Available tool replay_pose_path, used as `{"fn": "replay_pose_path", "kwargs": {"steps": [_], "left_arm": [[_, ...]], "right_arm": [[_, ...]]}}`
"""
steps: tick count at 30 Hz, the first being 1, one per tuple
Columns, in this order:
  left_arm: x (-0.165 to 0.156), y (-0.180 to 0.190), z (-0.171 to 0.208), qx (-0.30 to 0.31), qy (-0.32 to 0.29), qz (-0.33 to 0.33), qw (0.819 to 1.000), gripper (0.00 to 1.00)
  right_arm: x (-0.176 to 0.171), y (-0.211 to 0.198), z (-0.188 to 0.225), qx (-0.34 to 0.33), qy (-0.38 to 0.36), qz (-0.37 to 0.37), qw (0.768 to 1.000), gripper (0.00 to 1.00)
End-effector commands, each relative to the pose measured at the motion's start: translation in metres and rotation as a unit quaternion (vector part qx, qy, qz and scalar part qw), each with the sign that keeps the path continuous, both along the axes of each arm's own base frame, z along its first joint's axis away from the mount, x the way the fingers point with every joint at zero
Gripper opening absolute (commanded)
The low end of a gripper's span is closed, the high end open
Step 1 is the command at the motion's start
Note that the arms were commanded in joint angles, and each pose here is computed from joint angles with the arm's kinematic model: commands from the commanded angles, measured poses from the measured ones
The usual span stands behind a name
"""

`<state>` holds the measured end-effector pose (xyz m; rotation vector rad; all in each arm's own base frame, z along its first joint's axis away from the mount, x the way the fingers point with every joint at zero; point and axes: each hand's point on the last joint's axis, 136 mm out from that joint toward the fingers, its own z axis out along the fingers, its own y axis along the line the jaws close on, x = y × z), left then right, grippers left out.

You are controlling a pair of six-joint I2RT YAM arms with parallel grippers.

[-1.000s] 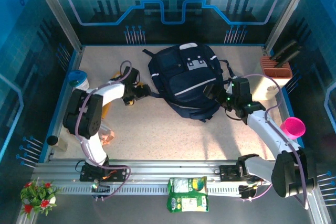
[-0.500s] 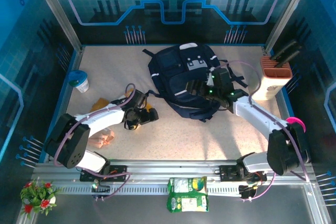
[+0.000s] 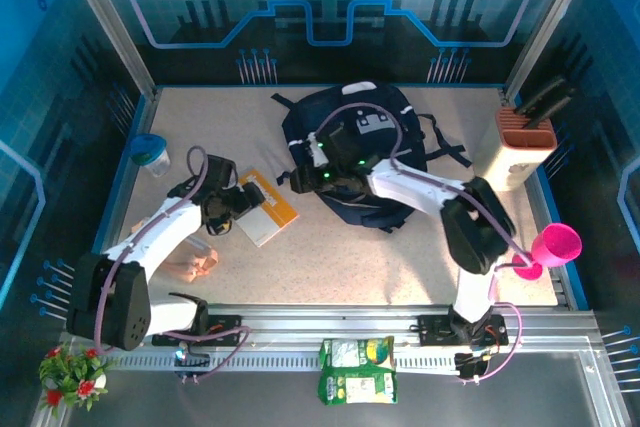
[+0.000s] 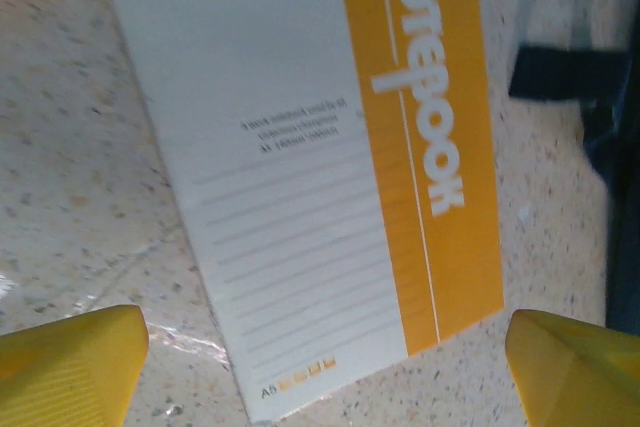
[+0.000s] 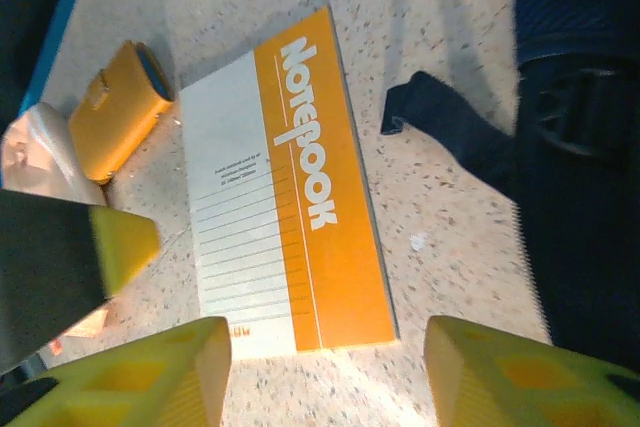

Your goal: Pack books, pencil case, and school supplies into a backpack

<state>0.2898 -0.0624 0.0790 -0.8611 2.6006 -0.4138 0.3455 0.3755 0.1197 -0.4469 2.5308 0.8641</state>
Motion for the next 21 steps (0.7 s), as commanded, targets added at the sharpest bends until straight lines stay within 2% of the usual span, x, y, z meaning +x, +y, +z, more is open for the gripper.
{"fn": "replay_pose_path", "kwargs": {"steps": [1,6,10,17,21], "left_arm": [[-0.003,0.013,-0.003,0.009,0.002,0.022,1.000,0.89],[-0.002,0.018,-0.016,0.013,0.013,0.035,0.999,0.77],[-0.006,0.029,-0.027,0.040,0.017,0.046,0.998,0.71],[-0.009,0.022,-0.038,0.019,0.023,0.038,0.999,0.70],[-0.009,0.018,-0.041,0.013,0.029,0.031,0.999,0.69]], "right_arm": [[-0.013,0.022,-0.024,-0.028,0.030,0.040,0.998,0.47],[-0.023,0.052,-0.047,-0.044,0.056,0.076,0.995,0.40],[-0.030,0.064,-0.068,-0.065,0.070,0.091,0.991,0.39],[-0.032,0.049,-0.099,-0.130,0.093,0.081,0.984,0.46],[-0.042,0.028,-0.108,-0.160,0.107,0.073,0.979,0.49]]}}
